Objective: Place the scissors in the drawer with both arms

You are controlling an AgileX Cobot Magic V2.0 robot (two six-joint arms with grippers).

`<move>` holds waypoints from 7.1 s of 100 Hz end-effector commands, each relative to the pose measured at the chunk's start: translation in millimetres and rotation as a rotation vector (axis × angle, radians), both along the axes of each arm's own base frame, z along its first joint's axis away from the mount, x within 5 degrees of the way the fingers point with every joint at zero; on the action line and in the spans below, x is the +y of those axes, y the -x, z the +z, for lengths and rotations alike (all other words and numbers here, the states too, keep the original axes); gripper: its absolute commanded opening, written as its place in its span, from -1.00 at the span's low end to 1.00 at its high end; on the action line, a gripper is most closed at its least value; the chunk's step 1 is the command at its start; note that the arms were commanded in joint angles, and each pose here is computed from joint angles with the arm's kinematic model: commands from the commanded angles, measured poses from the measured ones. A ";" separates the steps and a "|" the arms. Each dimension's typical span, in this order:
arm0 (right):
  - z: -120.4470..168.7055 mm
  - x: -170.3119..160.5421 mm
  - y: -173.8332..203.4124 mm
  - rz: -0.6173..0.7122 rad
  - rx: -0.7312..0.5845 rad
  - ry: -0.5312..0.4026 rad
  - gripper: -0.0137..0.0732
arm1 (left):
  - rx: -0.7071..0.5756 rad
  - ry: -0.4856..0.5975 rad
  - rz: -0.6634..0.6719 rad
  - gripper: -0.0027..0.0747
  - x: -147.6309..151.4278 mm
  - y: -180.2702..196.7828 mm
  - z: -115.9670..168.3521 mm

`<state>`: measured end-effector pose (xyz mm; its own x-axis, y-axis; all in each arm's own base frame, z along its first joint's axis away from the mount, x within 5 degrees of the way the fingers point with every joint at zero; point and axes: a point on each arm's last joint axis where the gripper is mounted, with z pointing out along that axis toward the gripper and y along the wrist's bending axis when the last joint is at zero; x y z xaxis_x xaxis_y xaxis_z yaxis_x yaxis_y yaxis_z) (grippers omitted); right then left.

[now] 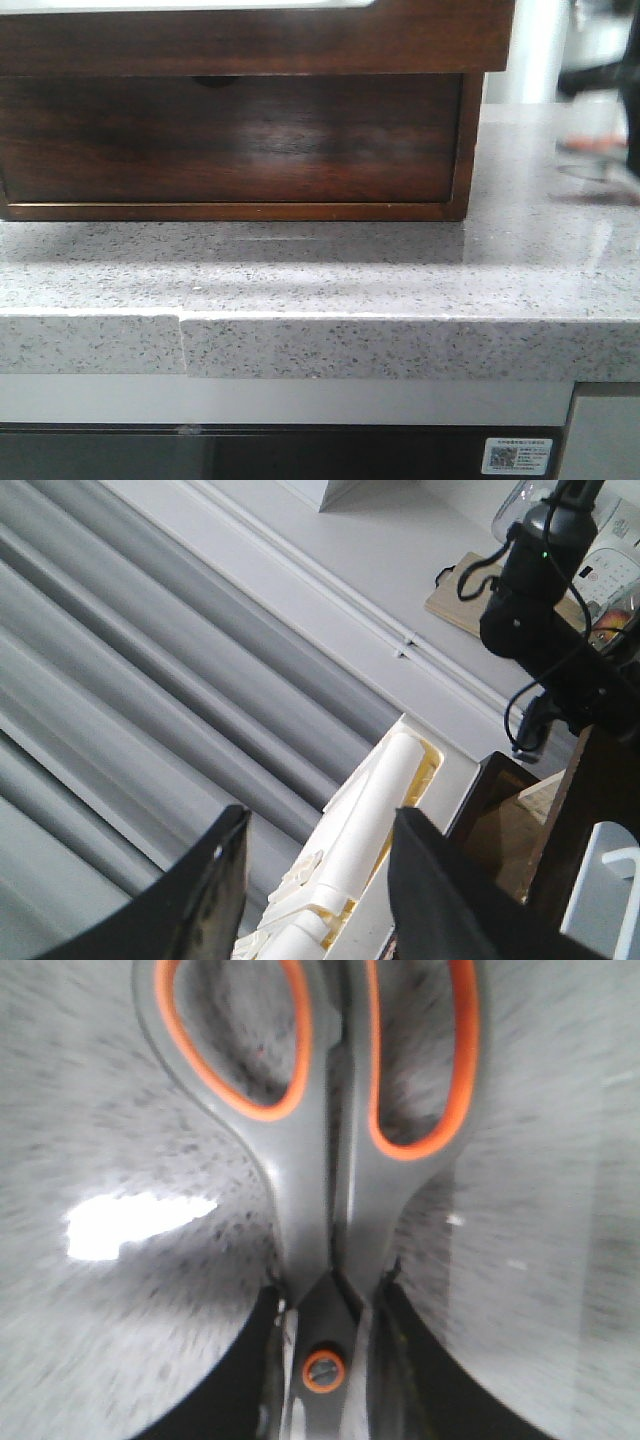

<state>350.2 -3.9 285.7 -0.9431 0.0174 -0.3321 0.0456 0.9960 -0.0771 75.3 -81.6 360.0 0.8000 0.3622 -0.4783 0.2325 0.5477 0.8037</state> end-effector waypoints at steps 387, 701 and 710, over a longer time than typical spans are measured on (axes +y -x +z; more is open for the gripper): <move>-13.1 32.6 323.4 0.825 -1.364 -0.370 -0.83 | 0.755 0.367 -0.130 -0.98 18.0 22.1 -134.5; -56.4 25.5 301.6 0.410 -1.467 -0.334 -0.83 | 1.015 0.789 0.700 -0.98 80.2 22.7 -181.8; -58.0 23.9 301.4 0.348 -1.542 -0.321 -0.83 | 1.015 0.789 0.700 -0.98 80.2 22.7 -181.8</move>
<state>51.7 19.5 214.4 0.1414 0.0609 -0.9881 -0.3465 0.9380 0.0082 53.3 -1.1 182.2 -0.2478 -0.0810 -0.9654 0.0082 0.9963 -0.0857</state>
